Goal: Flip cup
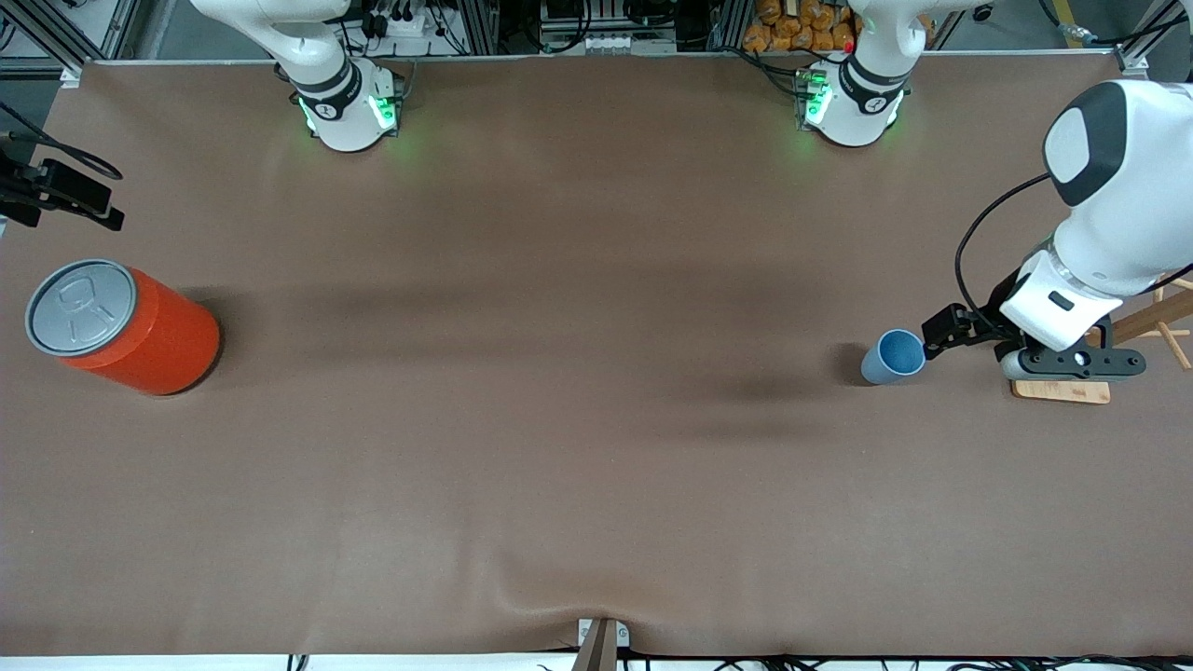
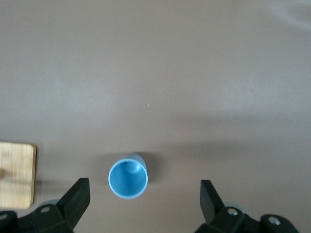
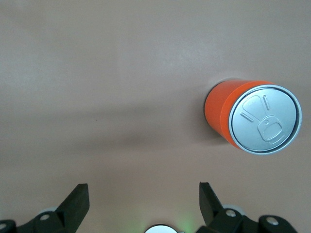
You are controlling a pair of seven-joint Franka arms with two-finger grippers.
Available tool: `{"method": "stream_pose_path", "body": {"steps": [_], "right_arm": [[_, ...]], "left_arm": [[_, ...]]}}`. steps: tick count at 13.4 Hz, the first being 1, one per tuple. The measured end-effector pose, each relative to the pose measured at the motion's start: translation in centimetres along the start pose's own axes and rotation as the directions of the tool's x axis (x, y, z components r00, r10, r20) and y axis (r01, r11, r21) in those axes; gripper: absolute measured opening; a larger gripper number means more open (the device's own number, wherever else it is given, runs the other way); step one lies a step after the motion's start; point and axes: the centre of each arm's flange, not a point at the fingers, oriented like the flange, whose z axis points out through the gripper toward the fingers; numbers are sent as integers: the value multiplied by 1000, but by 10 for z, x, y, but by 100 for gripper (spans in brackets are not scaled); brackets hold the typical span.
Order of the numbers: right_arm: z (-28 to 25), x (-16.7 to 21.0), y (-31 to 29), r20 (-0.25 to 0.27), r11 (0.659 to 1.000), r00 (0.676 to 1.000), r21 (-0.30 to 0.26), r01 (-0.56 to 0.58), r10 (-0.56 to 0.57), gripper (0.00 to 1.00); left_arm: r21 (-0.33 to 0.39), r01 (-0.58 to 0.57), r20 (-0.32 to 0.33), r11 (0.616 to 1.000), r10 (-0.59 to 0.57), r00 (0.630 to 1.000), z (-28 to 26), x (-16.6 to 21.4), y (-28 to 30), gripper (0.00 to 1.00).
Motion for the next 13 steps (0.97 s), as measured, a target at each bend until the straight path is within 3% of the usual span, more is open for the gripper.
{"method": "stream_pose_path", "body": {"steps": [3,13], "right_arm": [[0,0,0,0,1000,1000,0,0,0,100],[0,0,0,0,1000,1000,0,1,-1,100]], "left_arm": [[6,15,51,1000,-16,999,-21,-2,2,100],[2,-5,50,1000,5,999,-51,-1,15,100]]}}
